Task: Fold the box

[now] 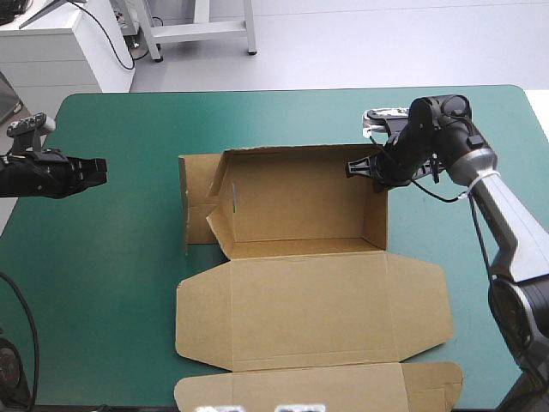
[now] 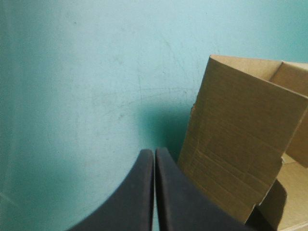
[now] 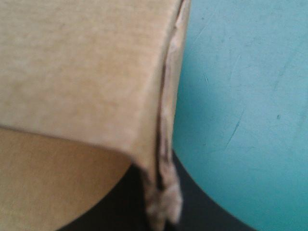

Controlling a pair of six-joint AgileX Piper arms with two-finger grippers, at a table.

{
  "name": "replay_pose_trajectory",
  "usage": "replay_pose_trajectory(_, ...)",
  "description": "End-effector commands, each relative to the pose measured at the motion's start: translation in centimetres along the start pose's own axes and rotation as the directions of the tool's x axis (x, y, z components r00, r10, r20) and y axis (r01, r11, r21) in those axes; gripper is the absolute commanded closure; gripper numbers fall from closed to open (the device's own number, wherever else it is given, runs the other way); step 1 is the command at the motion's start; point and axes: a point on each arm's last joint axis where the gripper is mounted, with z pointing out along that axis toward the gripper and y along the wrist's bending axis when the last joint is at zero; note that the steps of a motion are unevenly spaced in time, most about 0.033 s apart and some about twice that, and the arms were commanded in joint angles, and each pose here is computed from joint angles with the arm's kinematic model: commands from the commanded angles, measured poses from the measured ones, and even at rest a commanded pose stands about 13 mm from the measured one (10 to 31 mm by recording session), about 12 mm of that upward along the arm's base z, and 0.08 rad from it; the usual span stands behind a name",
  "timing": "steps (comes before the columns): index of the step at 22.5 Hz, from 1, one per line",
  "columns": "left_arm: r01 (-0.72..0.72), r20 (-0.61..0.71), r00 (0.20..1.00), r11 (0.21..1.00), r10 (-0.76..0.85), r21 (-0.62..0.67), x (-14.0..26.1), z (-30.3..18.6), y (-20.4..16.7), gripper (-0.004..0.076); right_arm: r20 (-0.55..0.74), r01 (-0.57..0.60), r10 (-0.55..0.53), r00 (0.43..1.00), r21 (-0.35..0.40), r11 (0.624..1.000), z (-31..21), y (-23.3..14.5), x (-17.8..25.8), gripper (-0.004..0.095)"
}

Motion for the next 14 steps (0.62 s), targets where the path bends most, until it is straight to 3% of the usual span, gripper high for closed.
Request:
replay_pose_trajectory(1, -0.023, 0.089, 0.996, 0.999, 0.02, 0.03, -0.7, -1.6, -1.6, 0.0731, 0.037, 0.008, -0.008, 0.999, -0.006, 1.0, -1.1, 0.0, -0.3, 0.0907)
replay_pose_trajectory(11, -0.022, 0.088, 0.996, 0.999, 0.019, 0.033, -0.7, -1.6, -1.6, 0.0731, 0.071, 0.074, -0.083, 0.994, 0.117, 0.99, 1.2, -2.0, -3.2, 0.0905)
replay_pose_trajectory(14, -0.024, 0.091, 0.996, 0.999, 0.021, 0.025, -0.7, -1.6, -1.6, 0.0731, 0.052, 0.063, -0.069, 0.996, 0.1, 0.993, 2.6, -2.2, -3.8, 0.0897)
